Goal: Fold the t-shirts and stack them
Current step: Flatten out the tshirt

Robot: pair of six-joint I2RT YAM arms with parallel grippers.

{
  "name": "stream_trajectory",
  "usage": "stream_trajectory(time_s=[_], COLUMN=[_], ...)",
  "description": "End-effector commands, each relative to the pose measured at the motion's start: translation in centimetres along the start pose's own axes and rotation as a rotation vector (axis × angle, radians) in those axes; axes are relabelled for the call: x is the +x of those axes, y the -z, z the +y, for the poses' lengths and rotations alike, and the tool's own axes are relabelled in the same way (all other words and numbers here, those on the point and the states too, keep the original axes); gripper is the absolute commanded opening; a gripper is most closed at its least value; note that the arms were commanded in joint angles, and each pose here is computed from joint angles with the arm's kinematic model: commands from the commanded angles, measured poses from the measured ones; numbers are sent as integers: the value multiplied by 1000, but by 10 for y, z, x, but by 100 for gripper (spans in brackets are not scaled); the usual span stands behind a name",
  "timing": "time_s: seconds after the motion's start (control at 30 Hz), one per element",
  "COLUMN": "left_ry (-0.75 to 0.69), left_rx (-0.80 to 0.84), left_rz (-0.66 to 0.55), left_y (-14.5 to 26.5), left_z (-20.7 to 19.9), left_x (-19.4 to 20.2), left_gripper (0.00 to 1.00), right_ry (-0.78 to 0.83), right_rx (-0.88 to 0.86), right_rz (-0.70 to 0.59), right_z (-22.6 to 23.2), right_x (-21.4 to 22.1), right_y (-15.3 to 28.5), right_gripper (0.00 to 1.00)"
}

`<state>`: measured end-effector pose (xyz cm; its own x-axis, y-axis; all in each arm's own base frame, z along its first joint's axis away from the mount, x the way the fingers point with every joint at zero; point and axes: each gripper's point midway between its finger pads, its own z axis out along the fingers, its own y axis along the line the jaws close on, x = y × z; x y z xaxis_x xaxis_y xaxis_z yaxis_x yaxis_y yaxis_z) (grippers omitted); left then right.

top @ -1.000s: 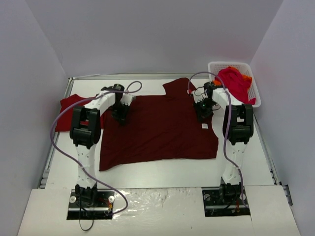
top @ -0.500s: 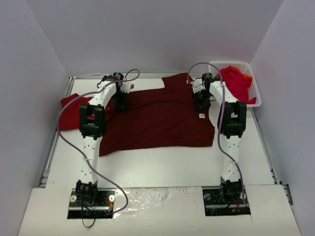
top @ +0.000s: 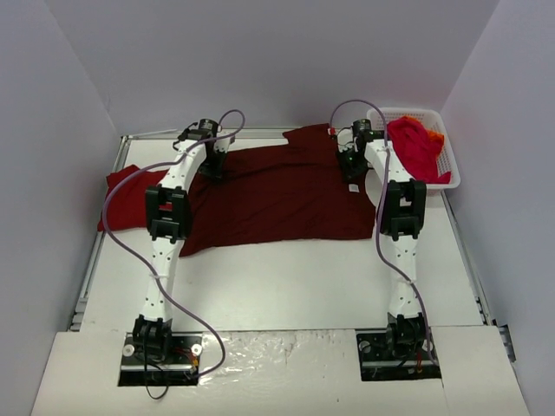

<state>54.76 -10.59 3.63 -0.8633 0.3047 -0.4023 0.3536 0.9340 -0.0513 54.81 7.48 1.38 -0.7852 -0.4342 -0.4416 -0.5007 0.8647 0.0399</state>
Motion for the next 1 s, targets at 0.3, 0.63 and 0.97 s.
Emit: stream_trajectory(time_s=[0.3,0.63,0.97], left_ry=[-64,-75,-104], left_rx=[-107,-102,-114], left_rz=[-249,-218,-117], left_y=[168,200,173], left_z=[-15,-35,-33], left_x=[-39,19,93], left_gripper=[12,24,27], right_ry=[91,128,89], right_rx=[72,-6,-97], right_rz=[-179,-78,72], right_z=[33,79,102], right_x=[-55,21,112], right_y=[123,152,109], right_gripper=[39,3,0])
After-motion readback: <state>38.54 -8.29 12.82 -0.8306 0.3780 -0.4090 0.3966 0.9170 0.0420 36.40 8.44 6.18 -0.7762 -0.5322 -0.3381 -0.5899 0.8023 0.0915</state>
